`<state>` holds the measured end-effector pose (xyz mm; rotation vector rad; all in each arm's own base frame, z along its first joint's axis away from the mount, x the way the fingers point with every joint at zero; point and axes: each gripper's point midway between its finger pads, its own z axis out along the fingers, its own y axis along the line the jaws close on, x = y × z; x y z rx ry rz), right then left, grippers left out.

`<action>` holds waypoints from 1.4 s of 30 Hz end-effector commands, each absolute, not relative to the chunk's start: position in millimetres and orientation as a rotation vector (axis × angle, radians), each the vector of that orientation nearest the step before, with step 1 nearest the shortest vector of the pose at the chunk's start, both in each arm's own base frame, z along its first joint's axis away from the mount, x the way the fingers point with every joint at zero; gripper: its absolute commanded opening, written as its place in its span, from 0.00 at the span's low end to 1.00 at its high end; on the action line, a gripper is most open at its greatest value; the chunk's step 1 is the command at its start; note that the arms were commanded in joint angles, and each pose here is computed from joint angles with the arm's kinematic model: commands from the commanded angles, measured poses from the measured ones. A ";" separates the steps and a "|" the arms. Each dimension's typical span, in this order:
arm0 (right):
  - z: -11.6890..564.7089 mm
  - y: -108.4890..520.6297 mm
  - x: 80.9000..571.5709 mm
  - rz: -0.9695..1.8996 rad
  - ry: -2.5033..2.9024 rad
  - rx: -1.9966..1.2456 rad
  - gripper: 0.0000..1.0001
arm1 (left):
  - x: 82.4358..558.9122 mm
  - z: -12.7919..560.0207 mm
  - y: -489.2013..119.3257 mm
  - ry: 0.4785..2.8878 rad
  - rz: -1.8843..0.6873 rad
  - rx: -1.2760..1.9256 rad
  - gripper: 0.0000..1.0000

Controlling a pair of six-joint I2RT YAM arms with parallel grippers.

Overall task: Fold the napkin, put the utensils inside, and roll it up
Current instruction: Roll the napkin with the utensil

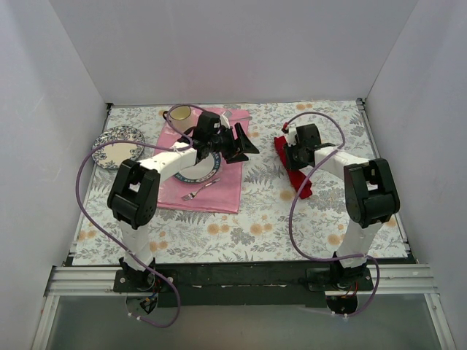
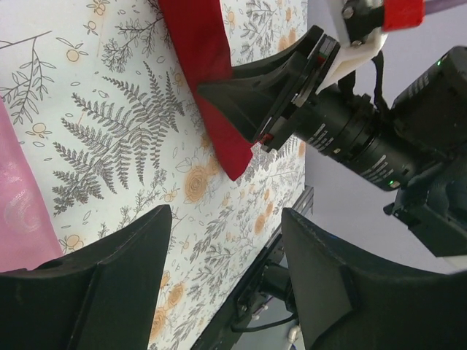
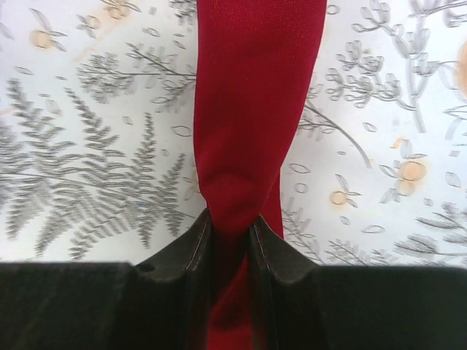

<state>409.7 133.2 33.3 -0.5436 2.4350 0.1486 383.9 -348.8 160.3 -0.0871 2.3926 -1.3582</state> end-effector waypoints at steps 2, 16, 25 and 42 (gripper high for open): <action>49.7 179.9 378.2 0.728 2.505 -0.366 0.09 | 385.3 169.6 -357.2 2.362 -1.427 -0.025 0.60; 38.2 197.4 361.9 1.090 2.482 -0.208 0.09 | 391.3 150.7 -386.8 2.386 -1.604 -0.003 0.53; 32.5 185.3 365.1 0.942 2.525 -0.220 0.20 | 414.5 117.5 -404.5 2.411 -1.600 -0.011 0.46; 42.6 178.7 359.0 0.663 2.606 -0.326 0.52 | 440.0 41.2 -407.8 2.514 -1.451 -0.094 0.37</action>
